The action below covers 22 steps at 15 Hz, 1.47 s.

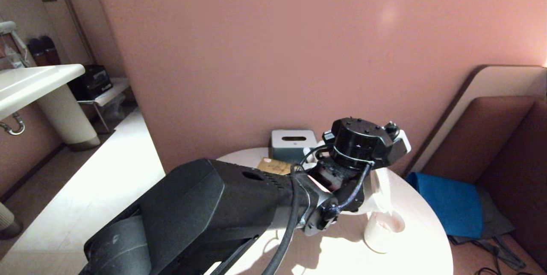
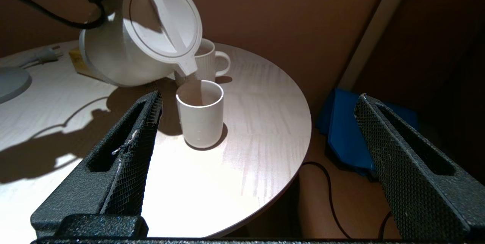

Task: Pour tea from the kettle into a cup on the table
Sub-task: Pour water into the cup, then put down the kettle on the table

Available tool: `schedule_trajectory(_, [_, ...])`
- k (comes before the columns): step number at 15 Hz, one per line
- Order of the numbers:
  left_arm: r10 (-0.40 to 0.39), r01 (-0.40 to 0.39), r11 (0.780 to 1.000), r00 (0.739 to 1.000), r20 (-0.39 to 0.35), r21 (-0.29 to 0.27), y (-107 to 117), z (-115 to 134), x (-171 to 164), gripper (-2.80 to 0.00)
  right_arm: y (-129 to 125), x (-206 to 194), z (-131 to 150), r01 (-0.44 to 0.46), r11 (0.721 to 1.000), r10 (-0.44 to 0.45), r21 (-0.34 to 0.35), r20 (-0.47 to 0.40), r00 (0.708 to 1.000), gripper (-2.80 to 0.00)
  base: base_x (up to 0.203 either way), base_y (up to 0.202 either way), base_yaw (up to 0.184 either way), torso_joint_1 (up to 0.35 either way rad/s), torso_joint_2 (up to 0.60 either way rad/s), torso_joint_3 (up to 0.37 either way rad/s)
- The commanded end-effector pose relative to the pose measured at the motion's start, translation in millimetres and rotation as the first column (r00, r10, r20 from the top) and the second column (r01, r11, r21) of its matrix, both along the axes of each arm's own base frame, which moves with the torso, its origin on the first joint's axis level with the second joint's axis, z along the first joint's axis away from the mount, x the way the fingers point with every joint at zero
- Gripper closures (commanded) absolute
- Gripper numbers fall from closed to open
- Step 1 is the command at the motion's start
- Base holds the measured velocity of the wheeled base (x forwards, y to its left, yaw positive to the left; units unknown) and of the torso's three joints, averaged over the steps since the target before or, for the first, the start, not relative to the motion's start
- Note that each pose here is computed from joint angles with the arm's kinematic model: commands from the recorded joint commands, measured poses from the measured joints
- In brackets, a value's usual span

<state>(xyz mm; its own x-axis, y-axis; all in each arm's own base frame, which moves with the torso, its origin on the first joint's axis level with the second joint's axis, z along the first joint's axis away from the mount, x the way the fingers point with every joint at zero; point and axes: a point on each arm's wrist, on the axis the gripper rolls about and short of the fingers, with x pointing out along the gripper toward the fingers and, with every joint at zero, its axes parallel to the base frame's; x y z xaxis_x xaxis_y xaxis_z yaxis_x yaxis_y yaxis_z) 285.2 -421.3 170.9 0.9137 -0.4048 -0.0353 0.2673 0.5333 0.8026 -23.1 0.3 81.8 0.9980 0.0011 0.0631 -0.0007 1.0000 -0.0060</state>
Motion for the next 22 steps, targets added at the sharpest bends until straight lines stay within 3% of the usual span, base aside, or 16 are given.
schedule_trajectory(1, [0.008,-0.008,1.000,1.000,0.011,-0.011,3.4,9.4,-2.1,0.00,0.0,0.1,0.1,0.000,1.000,0.000,-0.001,0.000,1.000,-2.80,0.000,0.000,0.000,0.000,0.00,0.000])
schedule_trajectory(8, [0.011,-0.011,1.000,0.999,-0.030,0.012,19.4,9.1,-12.5,0.00,0.0,0.1,0.1,0.000,1.000,0.000,-0.001,0.000,1.000,-2.80,0.000,0.000,0.000,0.000,0.00,0.000])
schedule_trajectory(10, [0.016,-0.017,0.999,0.999,-0.051,-0.032,23.0,13.1,-15.3,0.00,0.0,0.1,0.1,0.000,1.000,0.000,-0.001,0.000,1.000,-2.80,0.000,0.000,0.000,0.000,0.00,0.000])
schedule_trajectory(13, [0.038,-0.057,0.985,0.992,-0.124,-0.160,28.4,20.7,-18.2,0.00,0.0,0.1,0.1,0.000,1.000,0.000,-0.001,0.000,1.000,-2.80,0.000,0.000,0.000,0.000,0.00,0.000])
schedule_trajectory(16, [0.056,-0.124,0.954,0.968,-0.243,-0.274,50.6,42.2,-23.3,0.00,0.0,0.1,0.1,0.000,1.000,0.000,-0.001,0.000,1.000,-2.80,0.000,0.000,0.000,0.000,0.00,0.000])
schedule_trajectory(18, [0.090,-0.186,0.924,0.955,-0.283,-0.333,73.2,51.5,-16.0,0.00,0.0,0.1,0.1,0.000,1.000,0.000,-0.001,0.000,1.000,-2.80,0.000,0.000,0.000,0.000,0.00,0.000])
schedule_trajectory(22, [0.138,-0.308,0.843,0.916,-0.376,-0.441,120.5,54.6,-10.6,0.00,0.0,0.1,0.1,0.000,1.000,0.000,-0.001,0.000,1.000,-2.80,0.000,0.000,0.000,0.000,0.00,0.000])
